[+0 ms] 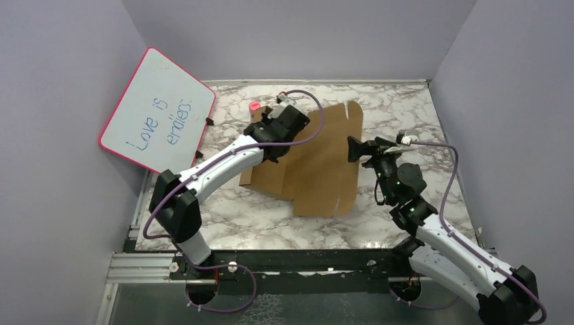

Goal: Fold the paper box

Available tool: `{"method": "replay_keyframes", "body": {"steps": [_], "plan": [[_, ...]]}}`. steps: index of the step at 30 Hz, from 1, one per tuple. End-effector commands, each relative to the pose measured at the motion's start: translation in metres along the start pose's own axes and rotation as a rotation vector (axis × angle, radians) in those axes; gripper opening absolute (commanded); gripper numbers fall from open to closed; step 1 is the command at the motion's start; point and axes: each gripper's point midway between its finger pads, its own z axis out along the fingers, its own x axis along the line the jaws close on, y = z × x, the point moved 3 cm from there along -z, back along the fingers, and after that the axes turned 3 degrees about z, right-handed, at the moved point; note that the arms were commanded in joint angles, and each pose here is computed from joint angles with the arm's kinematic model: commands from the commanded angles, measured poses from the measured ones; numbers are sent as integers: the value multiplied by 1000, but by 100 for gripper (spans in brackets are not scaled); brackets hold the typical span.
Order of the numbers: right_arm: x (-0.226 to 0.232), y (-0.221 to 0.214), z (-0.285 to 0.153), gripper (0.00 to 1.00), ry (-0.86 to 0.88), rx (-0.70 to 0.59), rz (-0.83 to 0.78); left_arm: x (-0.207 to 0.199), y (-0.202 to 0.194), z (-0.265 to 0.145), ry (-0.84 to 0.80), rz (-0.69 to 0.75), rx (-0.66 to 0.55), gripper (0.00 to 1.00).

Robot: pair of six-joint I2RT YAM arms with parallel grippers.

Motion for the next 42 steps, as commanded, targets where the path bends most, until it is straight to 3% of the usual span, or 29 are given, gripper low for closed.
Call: {"method": "replay_keyframes", "body": {"steps": [1,9,20,25,30,34,42], "plan": [[21,46,-8,99,72,-3,-69,16,-9,8,-154,-215,12,4],[68,108,-20,99,280,30,-136,-5,-47,33,-366,-472,106,3],[98,97,-4,97,393,332,-264,-53,-76,43,-586,-801,137,3],[106,79,8,92,422,485,-304,-68,-80,43,-648,-898,126,10],[118,80,15,90,452,522,-286,-56,-78,39,-631,-883,89,26],[127,85,19,90,462,546,-286,-36,-74,34,-675,-887,59,47],[156,68,24,88,445,633,-358,30,-62,28,-673,-835,-27,81]]}}
